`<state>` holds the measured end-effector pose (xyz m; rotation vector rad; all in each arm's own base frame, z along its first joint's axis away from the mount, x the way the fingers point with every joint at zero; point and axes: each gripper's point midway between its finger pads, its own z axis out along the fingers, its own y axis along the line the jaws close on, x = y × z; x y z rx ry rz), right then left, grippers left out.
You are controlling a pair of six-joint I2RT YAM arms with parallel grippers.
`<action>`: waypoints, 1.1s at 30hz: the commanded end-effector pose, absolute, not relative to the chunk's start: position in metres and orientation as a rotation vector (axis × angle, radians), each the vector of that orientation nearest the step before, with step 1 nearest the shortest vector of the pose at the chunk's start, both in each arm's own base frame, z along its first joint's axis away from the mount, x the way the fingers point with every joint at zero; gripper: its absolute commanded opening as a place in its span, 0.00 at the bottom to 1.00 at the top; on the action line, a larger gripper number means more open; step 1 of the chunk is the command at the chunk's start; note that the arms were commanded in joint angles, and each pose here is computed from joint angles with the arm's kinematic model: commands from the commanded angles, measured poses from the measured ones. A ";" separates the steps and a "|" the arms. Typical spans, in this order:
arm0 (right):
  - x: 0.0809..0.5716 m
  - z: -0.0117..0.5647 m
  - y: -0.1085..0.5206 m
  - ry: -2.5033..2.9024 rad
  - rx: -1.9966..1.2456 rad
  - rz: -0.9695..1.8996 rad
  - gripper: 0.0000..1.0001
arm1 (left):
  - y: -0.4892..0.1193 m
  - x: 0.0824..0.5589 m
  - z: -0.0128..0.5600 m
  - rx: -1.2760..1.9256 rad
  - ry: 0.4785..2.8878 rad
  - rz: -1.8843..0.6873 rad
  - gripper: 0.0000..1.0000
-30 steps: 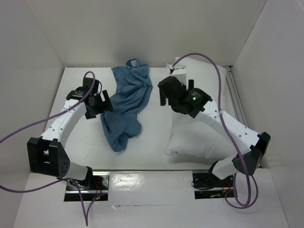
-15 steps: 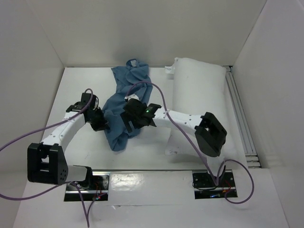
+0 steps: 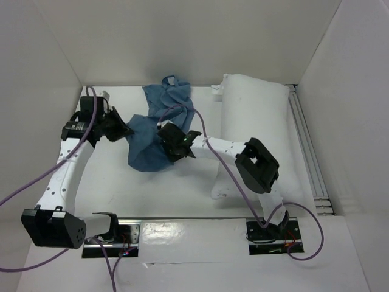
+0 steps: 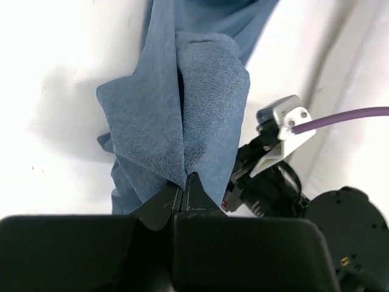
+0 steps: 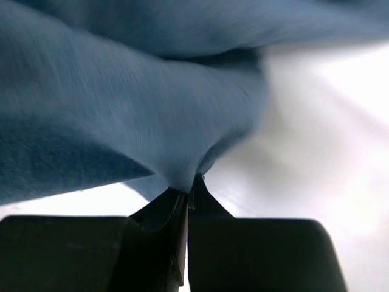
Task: Put the pillow into the pillowcase
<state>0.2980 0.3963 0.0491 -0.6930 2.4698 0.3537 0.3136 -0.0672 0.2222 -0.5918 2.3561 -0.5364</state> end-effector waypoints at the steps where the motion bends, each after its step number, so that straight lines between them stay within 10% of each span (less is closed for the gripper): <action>1: 0.361 0.184 0.397 2.166 -0.483 0.485 0.00 | -0.066 0.329 0.303 -0.459 2.165 -0.587 0.00; 7: 0.400 0.380 0.330 1.786 -0.237 0.532 0.00 | -0.053 0.354 0.405 -0.390 1.935 -0.595 0.00; 16: 0.319 0.574 0.238 1.368 -0.131 0.596 0.00 | -0.064 0.273 0.608 -0.160 1.347 -0.682 0.00; 27: 0.249 0.650 0.194 1.145 -0.124 0.730 0.00 | -0.066 0.203 0.661 -0.103 1.179 -0.671 0.00; 33: 0.303 0.608 0.227 1.260 -0.127 0.631 0.00 | -0.046 0.270 0.607 -0.244 1.319 -0.606 0.00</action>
